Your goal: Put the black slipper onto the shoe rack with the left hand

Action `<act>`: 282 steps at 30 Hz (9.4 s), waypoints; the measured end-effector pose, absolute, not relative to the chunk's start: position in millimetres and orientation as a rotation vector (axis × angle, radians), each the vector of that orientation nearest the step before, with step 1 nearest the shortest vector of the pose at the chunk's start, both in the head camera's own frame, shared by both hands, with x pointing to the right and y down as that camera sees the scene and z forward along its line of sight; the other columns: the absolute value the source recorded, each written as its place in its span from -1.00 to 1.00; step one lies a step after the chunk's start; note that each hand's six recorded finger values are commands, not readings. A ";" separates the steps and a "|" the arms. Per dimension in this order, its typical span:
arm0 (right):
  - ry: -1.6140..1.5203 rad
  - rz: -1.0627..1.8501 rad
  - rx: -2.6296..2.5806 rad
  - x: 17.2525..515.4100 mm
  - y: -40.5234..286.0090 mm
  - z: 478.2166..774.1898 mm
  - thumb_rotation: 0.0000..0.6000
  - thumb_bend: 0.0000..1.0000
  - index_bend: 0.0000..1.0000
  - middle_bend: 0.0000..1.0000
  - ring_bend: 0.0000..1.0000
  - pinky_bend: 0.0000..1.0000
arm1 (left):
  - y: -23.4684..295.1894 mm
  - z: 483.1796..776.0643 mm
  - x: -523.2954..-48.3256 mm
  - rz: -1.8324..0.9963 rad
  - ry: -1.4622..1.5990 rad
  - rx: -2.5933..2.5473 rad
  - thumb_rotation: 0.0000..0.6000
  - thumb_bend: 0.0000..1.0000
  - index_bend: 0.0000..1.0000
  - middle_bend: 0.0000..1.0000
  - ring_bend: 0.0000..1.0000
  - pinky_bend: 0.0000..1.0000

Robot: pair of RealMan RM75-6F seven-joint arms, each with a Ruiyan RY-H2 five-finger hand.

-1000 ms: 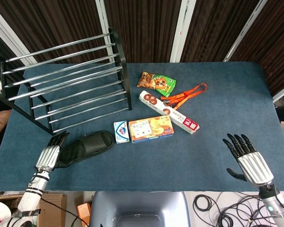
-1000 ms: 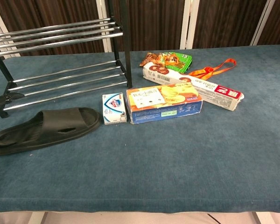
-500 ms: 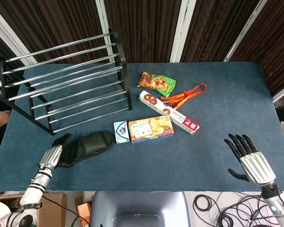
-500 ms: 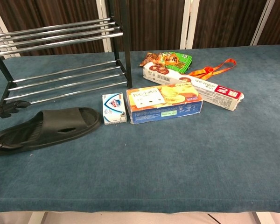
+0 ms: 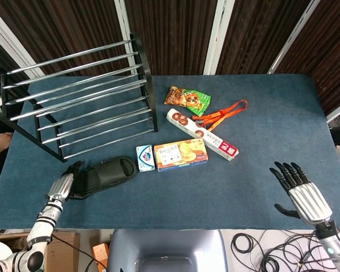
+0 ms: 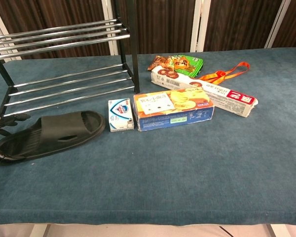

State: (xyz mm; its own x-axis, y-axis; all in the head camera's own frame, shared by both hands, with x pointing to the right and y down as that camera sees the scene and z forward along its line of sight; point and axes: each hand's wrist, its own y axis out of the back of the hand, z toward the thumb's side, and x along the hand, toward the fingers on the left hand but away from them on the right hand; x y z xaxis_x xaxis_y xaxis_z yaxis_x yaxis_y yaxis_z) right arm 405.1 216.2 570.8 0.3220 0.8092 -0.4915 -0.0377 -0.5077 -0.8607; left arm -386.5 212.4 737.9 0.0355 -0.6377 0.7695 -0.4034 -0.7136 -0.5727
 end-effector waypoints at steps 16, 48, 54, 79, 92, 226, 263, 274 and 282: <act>-0.693 1.295 -1.775 408.6 218.4 572.3 1.00 -0.77 -1.00 -1.00 -1.00 -1.00 | 216.1 737.6 -379.8 -1.807 1.089 -2.188 1.00 -0.40 -0.23 0.15 0.31 0.77; -0.676 1.284 -1.808 407.4 225.1 575.1 1.00 -0.77 -1.00 -1.00 -1.00 -1.00 | 151.9 673.2 -359.9 -1.568 1.610 -2.176 1.00 -0.35 -0.13 0.25 0.43 0.90; -0.675 1.282 -1.809 407.2 226.7 574.3 1.00 -0.77 -1.00 -1.00 -1.00 -1.00 | 149.8 666.2 -353.1 -1.472 1.635 -2.125 1.00 -0.35 -0.04 0.35 0.53 1.00; -0.642 1.268 -1.830 403.1 232.0 575.0 1.00 -0.77 -1.00 -1.00 -1.00 -1.00 | 97.7 745.2 -369.3 -1.436 2.014 -1.806 1.00 -0.29 -0.07 0.33 0.50 0.96; -0.632 1.279 -1.831 404.7 233.5 575.9 1.00 -0.77 -1.00 -1.00 -1.00 -1.00 | 79.8 764.2 -387.3 -1.599 1.960 -1.562 1.00 -0.28 -0.14 0.25 0.42 0.89; -0.593 1.321 -1.835 406.3 239.2 579.3 1.00 -0.77 -1.00 -1.00 -1.00 -1.00 | 178.0 746.8 -215.7 -1.261 1.039 -2.616 1.00 0.38 -1.00 -1.00 -1.00 -0.70; -0.599 1.318 -1.830 407.3 240.1 577.0 1.00 -0.77 -1.00 -1.00 -1.00 -1.00 | 130.2 755.9 -214.7 -1.219 1.143 -2.603 1.00 0.35 -1.00 -1.00 -1.00 -0.64; -0.681 1.327 -1.787 415.1 237.0 565.5 1.00 -0.77 -1.00 -1.00 -1.00 -1.00 | 171.3 676.4 -269.4 -1.122 0.981 -2.393 1.00 0.13 -1.00 -0.93 -0.89 -0.57; -0.738 1.390 -1.667 417.5 234.7 560.9 1.00 -0.77 -1.00 -1.00 -1.00 -1.00 | 212.7 614.7 -369.9 -1.312 0.891 -1.950 1.00 -0.10 -1.00 -1.00 -1.00 -0.89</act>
State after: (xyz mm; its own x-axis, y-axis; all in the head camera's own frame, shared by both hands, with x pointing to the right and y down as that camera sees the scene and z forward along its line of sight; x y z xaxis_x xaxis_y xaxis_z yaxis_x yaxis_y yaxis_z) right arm 417.5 234.7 560.9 0.2174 0.8439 -0.4904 -0.0664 -0.4885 -0.8701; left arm -369.9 212.7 614.7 0.2800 -0.8044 0.5240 -0.1904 -0.5815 -0.7909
